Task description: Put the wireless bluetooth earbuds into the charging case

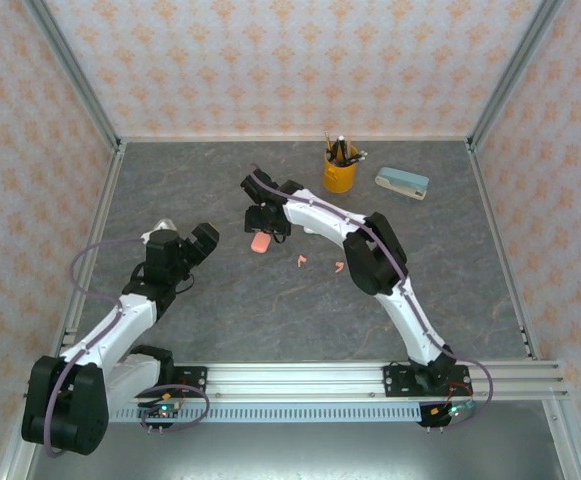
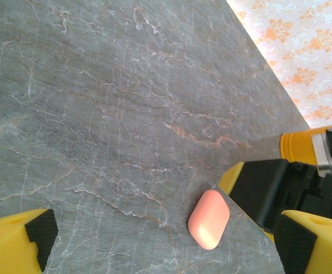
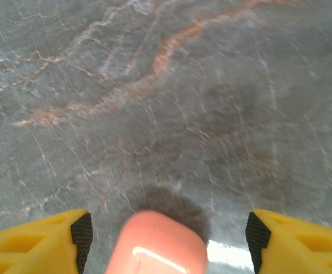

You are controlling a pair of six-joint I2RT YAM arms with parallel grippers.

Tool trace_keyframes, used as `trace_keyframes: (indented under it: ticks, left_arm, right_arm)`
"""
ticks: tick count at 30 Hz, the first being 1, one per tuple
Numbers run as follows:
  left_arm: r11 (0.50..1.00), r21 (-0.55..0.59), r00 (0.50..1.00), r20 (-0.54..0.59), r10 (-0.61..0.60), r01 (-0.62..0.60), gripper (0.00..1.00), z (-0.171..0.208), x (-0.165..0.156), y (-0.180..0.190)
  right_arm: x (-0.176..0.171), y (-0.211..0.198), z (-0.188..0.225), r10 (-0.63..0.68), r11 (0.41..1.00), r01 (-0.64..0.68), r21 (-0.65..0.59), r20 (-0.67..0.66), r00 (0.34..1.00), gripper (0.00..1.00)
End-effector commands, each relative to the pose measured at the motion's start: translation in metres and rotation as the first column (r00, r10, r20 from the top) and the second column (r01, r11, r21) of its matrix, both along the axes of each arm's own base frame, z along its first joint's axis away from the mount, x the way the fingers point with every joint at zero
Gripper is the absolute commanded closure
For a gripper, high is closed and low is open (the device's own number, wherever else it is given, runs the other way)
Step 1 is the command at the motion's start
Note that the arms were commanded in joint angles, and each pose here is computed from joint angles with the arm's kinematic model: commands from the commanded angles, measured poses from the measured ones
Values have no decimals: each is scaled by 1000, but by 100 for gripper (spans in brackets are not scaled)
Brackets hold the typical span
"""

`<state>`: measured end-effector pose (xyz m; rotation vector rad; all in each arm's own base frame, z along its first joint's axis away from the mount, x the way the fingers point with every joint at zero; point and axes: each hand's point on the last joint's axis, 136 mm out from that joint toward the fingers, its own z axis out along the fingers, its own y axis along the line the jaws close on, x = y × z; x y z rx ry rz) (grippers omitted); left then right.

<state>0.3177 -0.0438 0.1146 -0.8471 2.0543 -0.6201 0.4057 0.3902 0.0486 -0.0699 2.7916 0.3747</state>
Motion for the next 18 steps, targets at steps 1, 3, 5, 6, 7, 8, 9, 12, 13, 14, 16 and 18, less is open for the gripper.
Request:
trace_keyframes:
  ticks: [1, 3, 5, 6, 7, 8, 9, 12, 13, 14, 16, 18]
  left_arm:
    - [999, 5, 999, -5, 37, -37, 0, 8, 5, 6]
    - [999, 5, 999, -4, 37, -37, 0, 9, 5, 6]
    - [999, 7, 999, -1, 35, -35, 0, 12, 7, 6]
    - [999, 8, 999, 1, 34, -34, 0, 13, 7, 6]
    - [999, 9, 999, 3, 33, -33, 0, 14, 8, 5]
    - [1000, 10, 1000, 3, 29, -29, 0, 15, 9, 5]
    - [1000, 12, 1000, 0, 28, -28, 0, 15, 9, 5]
    - [1000, 12, 1000, 1, 24, -24, 0, 17, 11, 4]
    - [1000, 12, 1000, 6, 23, -23, 0, 19, 12, 4]
    - [1000, 13, 1000, 7, 25, -25, 0, 19, 12, 4]
    - [1000, 13, 1000, 10, 27, -27, 0, 21, 13, 5]
    - [999, 11, 999, 15, 30, -30, 0, 22, 13, 6]
  right_arm:
    - [1, 11, -4, 75, 997, -75, -4, -4, 997, 28]
    - [-3, 16, -9, 95, 995, -95, 14, -29, 995, 29]
    - [-8, 20, -13, 110, 993, -108, 42, -53, 993, 30]
    - [-12, 23, -12, 118, 992, -114, 61, -65, 991, 31]
    - [-16, 24, -12, 123, 990, -117, 79, -76, 990, 32]
    - [-20, 26, -12, 130, 988, -122, 97, -81, 988, 32]
    - [-25, 30, -9, 141, 984, -129, 123, -88, 986, 33]
    - [-41, 36, -1, 170, 975, -153, 162, -98, 981, 34]
    - [-48, 38, 2, 181, 972, -162, 171, -101, 978, 35]
    - [-54, 40, 3, 192, 969, -171, 175, -107, 976, 35]
    - [-70, 41, 6, 212, 966, -190, 172, -117, 970, 36]
    - [-84, 40, 8, 224, 965, -202, 170, -124, 967, 36]
